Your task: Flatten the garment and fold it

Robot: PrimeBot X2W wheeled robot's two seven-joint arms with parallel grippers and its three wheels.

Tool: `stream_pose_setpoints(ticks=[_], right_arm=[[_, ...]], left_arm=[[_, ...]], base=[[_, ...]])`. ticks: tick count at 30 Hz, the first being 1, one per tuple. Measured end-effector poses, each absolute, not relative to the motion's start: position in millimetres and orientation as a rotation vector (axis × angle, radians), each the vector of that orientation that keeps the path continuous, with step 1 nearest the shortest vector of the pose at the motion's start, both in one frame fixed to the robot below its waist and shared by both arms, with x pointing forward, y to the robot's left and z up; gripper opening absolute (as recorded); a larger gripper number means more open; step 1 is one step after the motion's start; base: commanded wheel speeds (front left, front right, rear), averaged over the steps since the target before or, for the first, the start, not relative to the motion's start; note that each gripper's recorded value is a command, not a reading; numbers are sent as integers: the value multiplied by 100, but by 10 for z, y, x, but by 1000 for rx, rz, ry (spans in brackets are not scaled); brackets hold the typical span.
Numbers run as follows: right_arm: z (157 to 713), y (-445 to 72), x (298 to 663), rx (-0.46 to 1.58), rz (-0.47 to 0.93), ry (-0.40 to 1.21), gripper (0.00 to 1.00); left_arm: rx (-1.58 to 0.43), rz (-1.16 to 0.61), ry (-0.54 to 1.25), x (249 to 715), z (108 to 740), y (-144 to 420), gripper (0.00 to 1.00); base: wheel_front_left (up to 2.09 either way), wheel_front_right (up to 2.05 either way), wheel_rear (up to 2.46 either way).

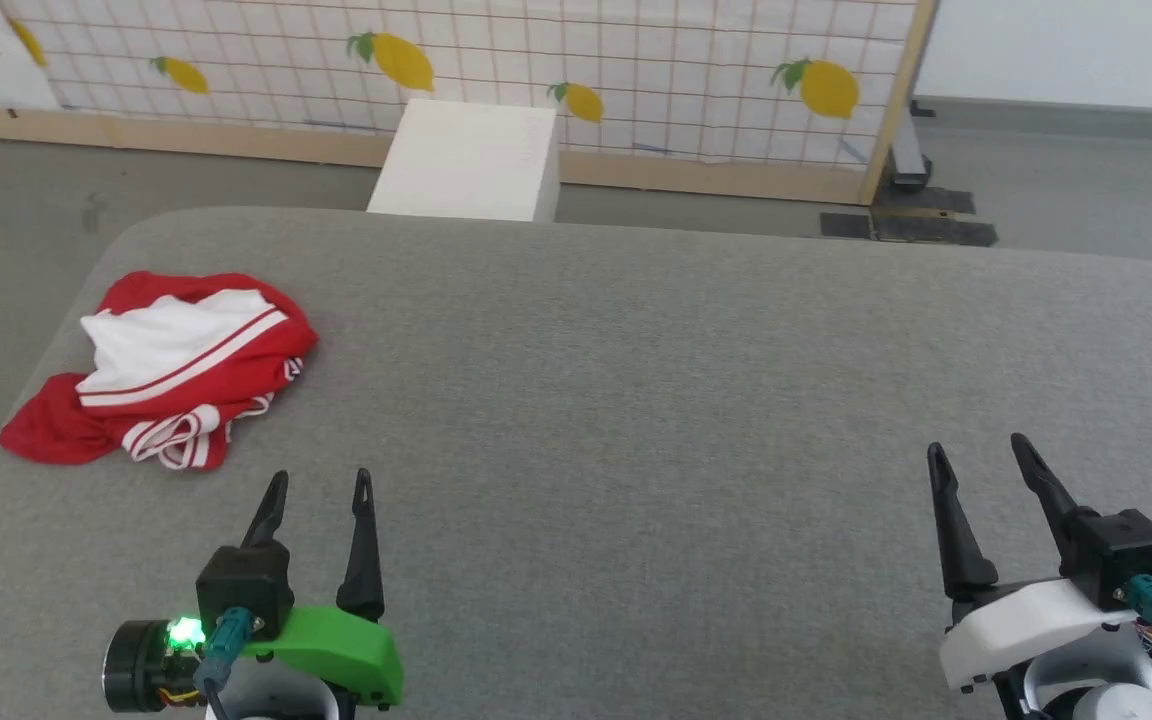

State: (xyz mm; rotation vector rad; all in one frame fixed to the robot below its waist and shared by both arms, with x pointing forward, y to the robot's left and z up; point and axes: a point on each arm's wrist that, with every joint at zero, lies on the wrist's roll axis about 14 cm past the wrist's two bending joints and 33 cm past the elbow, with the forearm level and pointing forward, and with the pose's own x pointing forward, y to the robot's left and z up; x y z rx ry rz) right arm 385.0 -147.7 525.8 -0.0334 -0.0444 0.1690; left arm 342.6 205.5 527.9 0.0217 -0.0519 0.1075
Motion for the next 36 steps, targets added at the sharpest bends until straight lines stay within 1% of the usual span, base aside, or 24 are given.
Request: stream_pose_setpoints(ticks=[24,36], right_arm=[[5200,-627,3988,-20,412,-57,100],[5197,-330,4001,-10,495,-66,100]], left_arm=[[14,309,-83,2930,5287,2584,100],[-8,402,-100,2650,5279,2786,100]], base=[[0,0,0],[0,0,0]])
